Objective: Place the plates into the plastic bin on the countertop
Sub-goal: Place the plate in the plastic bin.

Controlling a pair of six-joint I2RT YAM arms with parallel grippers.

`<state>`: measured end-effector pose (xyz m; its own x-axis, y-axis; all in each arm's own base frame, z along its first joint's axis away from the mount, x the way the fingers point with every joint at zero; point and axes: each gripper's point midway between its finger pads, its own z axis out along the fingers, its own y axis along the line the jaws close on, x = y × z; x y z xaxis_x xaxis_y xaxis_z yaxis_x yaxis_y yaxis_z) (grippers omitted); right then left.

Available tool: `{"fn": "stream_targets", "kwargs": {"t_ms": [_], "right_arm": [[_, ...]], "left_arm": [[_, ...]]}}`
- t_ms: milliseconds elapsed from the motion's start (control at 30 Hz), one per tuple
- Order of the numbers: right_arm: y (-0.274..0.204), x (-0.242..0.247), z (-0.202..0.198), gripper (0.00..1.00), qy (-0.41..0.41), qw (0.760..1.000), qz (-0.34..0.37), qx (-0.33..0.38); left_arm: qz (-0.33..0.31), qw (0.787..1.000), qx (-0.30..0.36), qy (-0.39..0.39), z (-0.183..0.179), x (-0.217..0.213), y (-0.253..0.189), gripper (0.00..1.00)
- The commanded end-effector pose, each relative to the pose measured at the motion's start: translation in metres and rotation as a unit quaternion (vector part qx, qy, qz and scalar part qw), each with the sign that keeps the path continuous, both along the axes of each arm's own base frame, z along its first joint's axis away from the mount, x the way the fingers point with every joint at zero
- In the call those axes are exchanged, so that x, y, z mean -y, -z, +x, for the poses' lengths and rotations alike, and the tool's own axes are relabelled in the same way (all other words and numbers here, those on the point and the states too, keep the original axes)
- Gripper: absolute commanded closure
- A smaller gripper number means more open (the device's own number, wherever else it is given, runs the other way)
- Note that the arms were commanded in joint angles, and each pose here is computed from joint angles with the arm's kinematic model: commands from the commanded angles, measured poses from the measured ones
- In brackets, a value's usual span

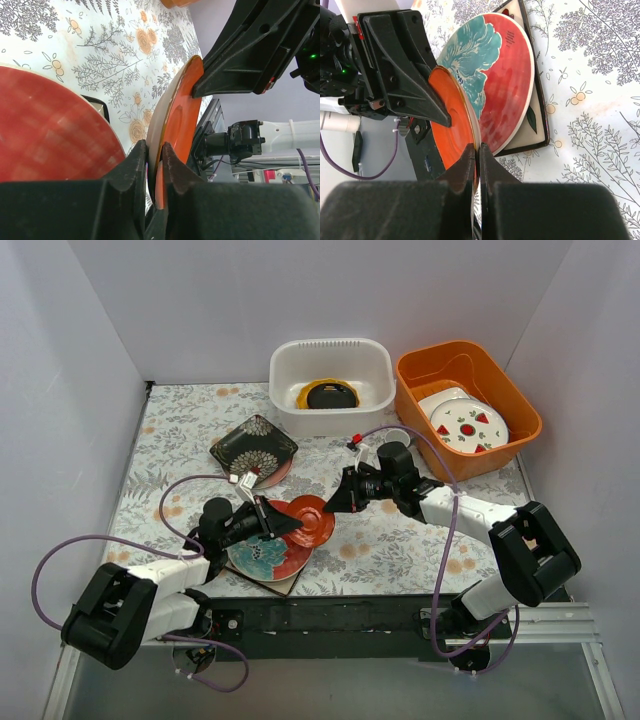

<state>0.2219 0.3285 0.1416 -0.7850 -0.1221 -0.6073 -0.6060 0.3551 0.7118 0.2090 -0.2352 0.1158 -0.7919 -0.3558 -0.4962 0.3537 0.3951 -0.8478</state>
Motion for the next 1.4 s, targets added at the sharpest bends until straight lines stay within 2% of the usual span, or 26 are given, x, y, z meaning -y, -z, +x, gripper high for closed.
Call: {"fn": "stream_targets", "kwargs": {"t_ms": [0, 200, 367, 467, 500, 567, 600, 700, 1000, 1367], "right_arm": [[-0.03, -0.014, -0.011, 0.99, -0.032, 0.998, 0.048, 0.025], [-0.029, -0.02, -0.01, 0.99, -0.043, 0.997, 0.053, 0.028], [-0.029, -0.025, -0.009, 0.86, -0.055, 0.996, 0.057, 0.031], [-0.024, -0.027, -0.006, 0.7, -0.052, 0.997, 0.052, 0.033], [-0.023, -0.027, -0.005, 0.55, -0.05, 0.997, 0.048, 0.033], [-0.02, -0.026, -0.003, 0.42, -0.045, 0.997, 0.039, 0.044], [-0.02, -0.026, 0.0, 0.31, -0.038, 0.998, 0.034, 0.048], [-0.02, -0.023, 0.002, 0.2, -0.031, 0.997, 0.024, 0.062], [-0.024, -0.006, 0.003, 0.1, 0.015, 0.996, 0.013, 0.086], [-0.018, 0.04, -0.003, 0.07, 0.098, 0.99, -0.028, 0.102]], "left_arm": [[-0.005, 0.999, 0.036, 0.018, -0.001, 0.007, -0.014, 1.0], [0.013, 0.999, 0.044, -0.011, -0.002, -0.004, -0.015, 1.0], [0.016, 0.997, 0.059, -0.039, -0.005, -0.014, -0.025, 1.0], [0.015, 0.997, 0.061, -0.052, -0.008, -0.02, -0.03, 1.0], [0.022, 0.997, 0.053, -0.058, -0.01, -0.023, -0.026, 1.0], [0.025, 0.996, 0.057, -0.068, -0.011, -0.027, -0.028, 1.0], [0.027, 0.995, 0.057, -0.072, -0.014, -0.029, -0.029, 1.0], [0.034, 0.993, 0.063, -0.094, -0.012, -0.037, -0.031, 1.0], [0.048, 0.992, 0.061, -0.097, -0.001, -0.034, -0.03, 1.0], [0.065, 0.992, 0.086, -0.064, 0.036, -0.009, -0.04, 1.0]]}}
